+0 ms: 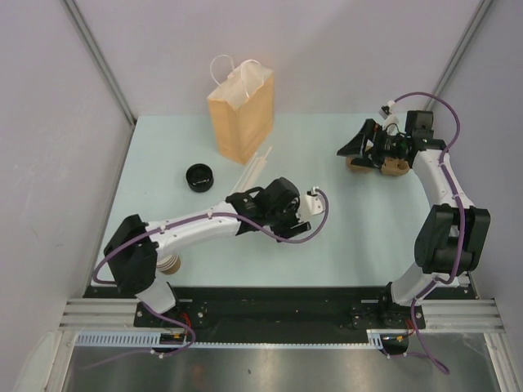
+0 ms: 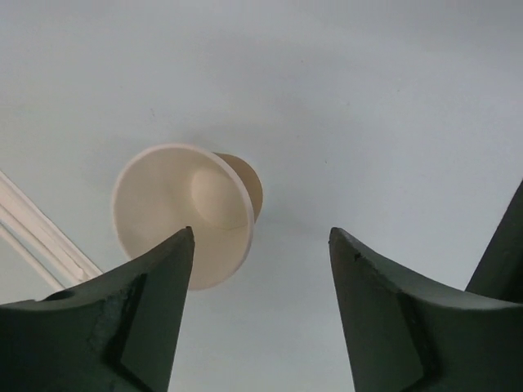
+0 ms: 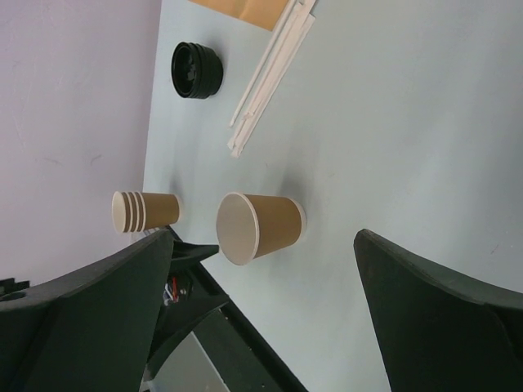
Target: Pack the takeout coffee
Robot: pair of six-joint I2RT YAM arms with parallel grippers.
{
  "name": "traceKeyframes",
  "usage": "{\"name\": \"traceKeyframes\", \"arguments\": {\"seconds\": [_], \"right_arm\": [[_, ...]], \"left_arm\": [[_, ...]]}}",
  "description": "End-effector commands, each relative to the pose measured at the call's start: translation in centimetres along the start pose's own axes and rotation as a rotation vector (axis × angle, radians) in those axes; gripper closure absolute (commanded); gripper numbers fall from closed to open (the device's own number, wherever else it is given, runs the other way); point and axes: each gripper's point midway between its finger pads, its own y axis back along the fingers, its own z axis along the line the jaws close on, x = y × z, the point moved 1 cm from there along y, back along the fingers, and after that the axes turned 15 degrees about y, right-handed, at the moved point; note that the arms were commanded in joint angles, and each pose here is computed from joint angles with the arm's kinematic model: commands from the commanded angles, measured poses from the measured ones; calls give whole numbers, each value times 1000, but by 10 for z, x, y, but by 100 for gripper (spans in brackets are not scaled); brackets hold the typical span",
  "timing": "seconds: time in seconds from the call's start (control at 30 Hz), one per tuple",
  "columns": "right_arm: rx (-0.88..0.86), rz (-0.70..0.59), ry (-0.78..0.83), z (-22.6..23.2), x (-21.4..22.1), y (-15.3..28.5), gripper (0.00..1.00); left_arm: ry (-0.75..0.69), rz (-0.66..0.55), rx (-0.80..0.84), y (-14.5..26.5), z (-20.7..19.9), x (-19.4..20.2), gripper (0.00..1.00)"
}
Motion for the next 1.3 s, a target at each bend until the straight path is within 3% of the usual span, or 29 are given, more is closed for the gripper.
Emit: {"name": "traceKeyframes", "arguments": {"seconds": [0.0,0.1,0.23,0.33,0.43,0.47,0.57,0.77,1.03,1.27], "right_arm": [[-39,-37,57,18,-10,5,0],[-43,-39,68,21,-11,5,0],[-24,-34,116,24,-9,5,0],[-22,-19,149,32,-5,1,0],[-27,-3,184,39,-1,-6,0],[-26,0,194,40,-1,-8,0],[-38,21,215,48,5,-16,0],[-33,30,214,45,7,-18,0],[-40,44,204,42,10,-21,0],[-48,53,197,41,12,-23,1]], "left_arm": [[55,-134,50,61,7,-55,21],[134,-182,74,94,29,-73,13],[253,-196,-6,134,80,-68,13],[339,-162,-73,149,123,-37,18],[423,-112,-173,161,169,-4,31],[449,-80,-201,156,182,7,41],[538,-6,-285,156,215,40,51],[638,108,-337,129,248,86,59],[646,187,-323,90,264,110,64],[644,208,-310,72,275,113,62]]}}
